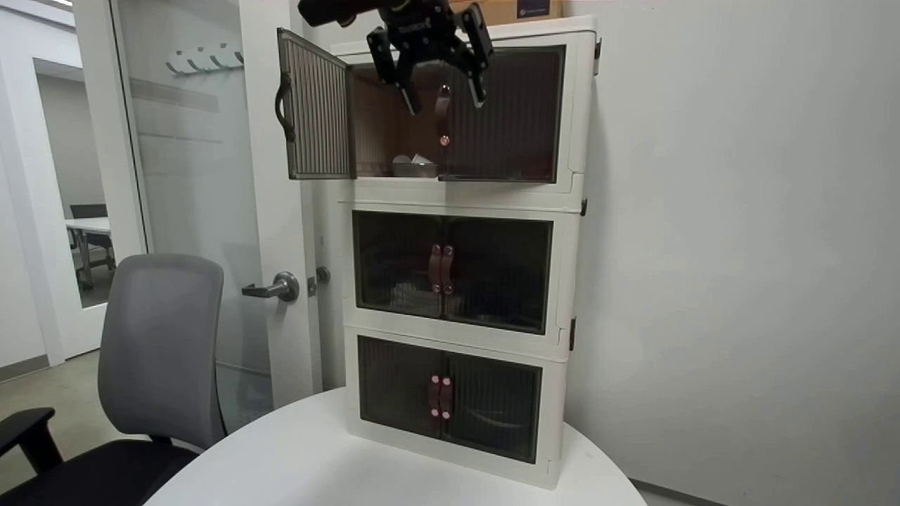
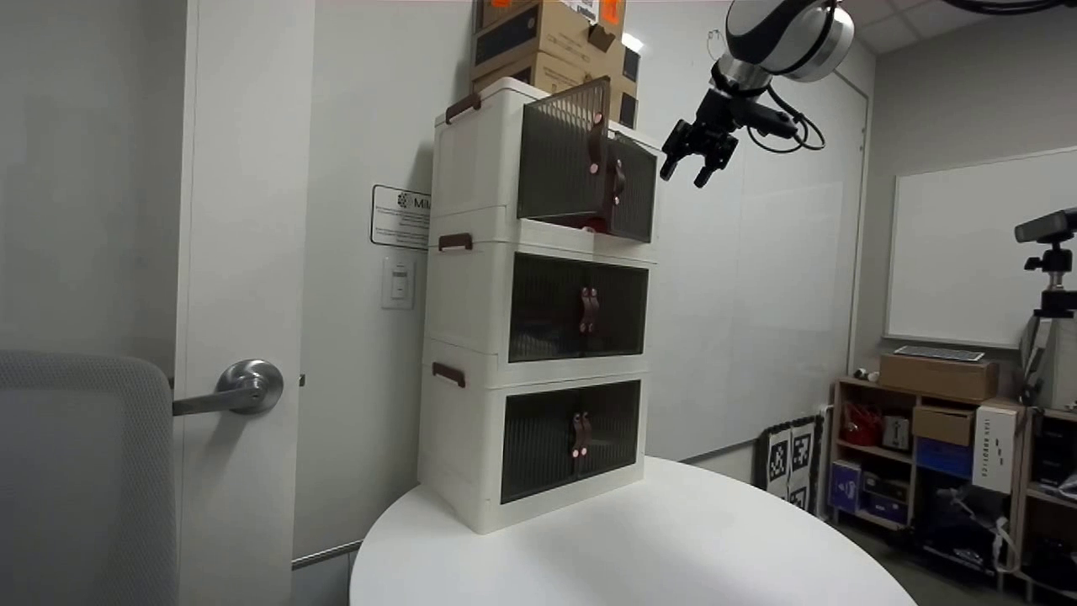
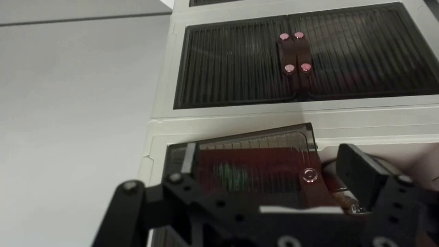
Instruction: Open the left and right door of the first cabinet
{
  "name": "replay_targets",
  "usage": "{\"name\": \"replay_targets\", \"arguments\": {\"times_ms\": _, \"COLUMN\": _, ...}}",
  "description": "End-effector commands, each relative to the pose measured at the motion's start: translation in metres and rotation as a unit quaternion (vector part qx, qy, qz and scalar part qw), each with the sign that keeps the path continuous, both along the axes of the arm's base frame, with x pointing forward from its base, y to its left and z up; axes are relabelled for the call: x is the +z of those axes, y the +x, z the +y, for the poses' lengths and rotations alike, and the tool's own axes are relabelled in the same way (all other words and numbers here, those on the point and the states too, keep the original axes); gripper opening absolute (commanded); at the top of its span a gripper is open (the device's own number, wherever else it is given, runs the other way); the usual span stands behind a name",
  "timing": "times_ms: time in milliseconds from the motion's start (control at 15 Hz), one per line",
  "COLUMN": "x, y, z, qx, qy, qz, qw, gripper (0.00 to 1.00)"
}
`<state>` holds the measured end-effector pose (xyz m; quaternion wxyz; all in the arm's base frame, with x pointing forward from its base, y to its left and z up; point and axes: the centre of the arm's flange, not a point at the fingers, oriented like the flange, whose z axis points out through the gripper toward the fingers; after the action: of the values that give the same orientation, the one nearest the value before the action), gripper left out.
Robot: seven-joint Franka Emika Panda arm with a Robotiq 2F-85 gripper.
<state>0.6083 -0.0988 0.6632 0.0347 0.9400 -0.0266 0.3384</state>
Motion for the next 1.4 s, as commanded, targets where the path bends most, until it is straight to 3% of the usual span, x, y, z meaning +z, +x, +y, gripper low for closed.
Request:
{"name": "replay_targets", "arguments": {"times_ms": 0, "x": 0.006, "y": 0.037, "z": -0.013, "qx": 0.051, "qy": -0.008, "qz": -0.023, "qw": 0.9984, "gripper": 1.00}}
{"name": "replay_targets", "arguments": {"times_ms": 933, "x": 0.015, "y": 0.070, "z": -0.004, "qx": 0.138, "qy": 0.075, "qz": -0.089, "qw": 0.9835, "gripper": 1.00}}
{"name": "replay_targets", "arguments": {"times_ms": 1333, "x": 0.000, "y": 0.092, "z": 0.008, "qx": 0.149, "qy": 0.084, "qz": -0.086, "qw": 0.9816, "gripper": 1.00}}
